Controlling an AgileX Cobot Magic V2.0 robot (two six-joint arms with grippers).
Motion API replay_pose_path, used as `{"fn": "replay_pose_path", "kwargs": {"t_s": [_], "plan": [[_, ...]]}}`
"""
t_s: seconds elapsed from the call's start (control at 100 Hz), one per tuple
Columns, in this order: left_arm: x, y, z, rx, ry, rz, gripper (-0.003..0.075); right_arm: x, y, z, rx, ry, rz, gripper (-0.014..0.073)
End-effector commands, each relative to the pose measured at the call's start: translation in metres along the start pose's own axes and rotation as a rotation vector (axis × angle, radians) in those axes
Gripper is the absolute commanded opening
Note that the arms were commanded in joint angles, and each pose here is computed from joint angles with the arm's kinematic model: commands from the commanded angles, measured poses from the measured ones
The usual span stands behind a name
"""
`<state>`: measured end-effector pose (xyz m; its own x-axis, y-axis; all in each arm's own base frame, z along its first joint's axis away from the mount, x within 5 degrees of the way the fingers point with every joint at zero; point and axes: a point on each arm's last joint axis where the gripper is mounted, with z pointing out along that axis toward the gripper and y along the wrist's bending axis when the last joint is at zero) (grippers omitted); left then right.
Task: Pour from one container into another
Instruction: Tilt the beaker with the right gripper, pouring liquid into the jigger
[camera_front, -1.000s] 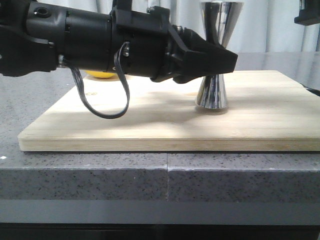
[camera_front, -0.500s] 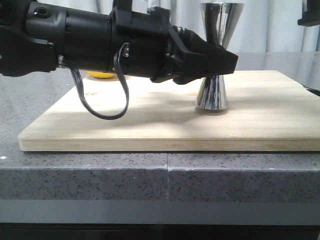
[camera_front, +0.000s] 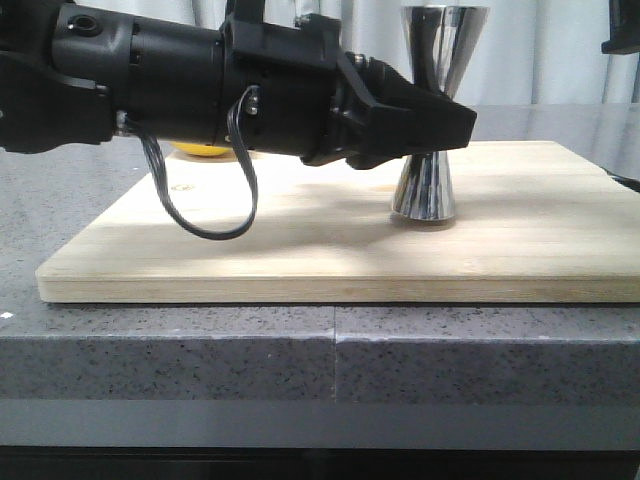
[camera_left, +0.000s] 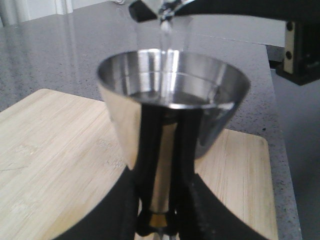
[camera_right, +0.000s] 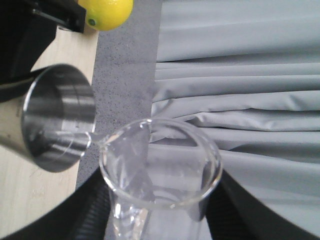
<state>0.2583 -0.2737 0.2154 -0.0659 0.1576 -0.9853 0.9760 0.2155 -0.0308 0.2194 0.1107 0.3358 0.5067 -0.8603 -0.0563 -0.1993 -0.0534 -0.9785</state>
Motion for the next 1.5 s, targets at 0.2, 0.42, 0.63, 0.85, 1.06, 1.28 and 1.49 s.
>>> {"fn": "replay_pose_path", "kwargs": {"t_s": [0.2, 0.42, 0.63, 0.85, 1.06, 1.28, 1.49], "plan": [[-0.0344, -0.0055, -0.0067, 0.023, -0.144, 0.016, -0.0021, -0.0039, -0.0174, -0.0073, 0.063, -0.021, -0.033, 0.025], [-0.0344, -0.0055, -0.0067, 0.023, -0.144, 0.016, -0.0021, -0.004, -0.0173, -0.0073, 0.062, -0.021, -0.042, 0.025], [-0.0343, -0.0056, -0.0067, 0.024, -0.143, 0.017, -0.0021, -0.004, -0.0173, -0.0073, 0.062, -0.021, -0.048, 0.025], [-0.0343, -0.0056, -0.0067, 0.024, -0.143, 0.018, -0.0021, -0.004, -0.0171, -0.0073, 0.06, -0.022, -0.064, 0.025], [-0.0343, -0.0056, -0.0067, 0.024, -0.143, 0.018, -0.0021, -0.004, -0.017, -0.0073, 0.059, -0.022, -0.067, 0.025], [-0.0342, -0.0057, -0.0067, 0.025, -0.142, 0.019, -0.0021, -0.004, -0.017, -0.0073, 0.059, -0.022, -0.067, 0.025], [-0.0342, -0.0057, -0.0067, 0.025, -0.142, 0.019, -0.0021, -0.004, -0.017, -0.0073, 0.059, -0.022, -0.067, 0.025]]}}
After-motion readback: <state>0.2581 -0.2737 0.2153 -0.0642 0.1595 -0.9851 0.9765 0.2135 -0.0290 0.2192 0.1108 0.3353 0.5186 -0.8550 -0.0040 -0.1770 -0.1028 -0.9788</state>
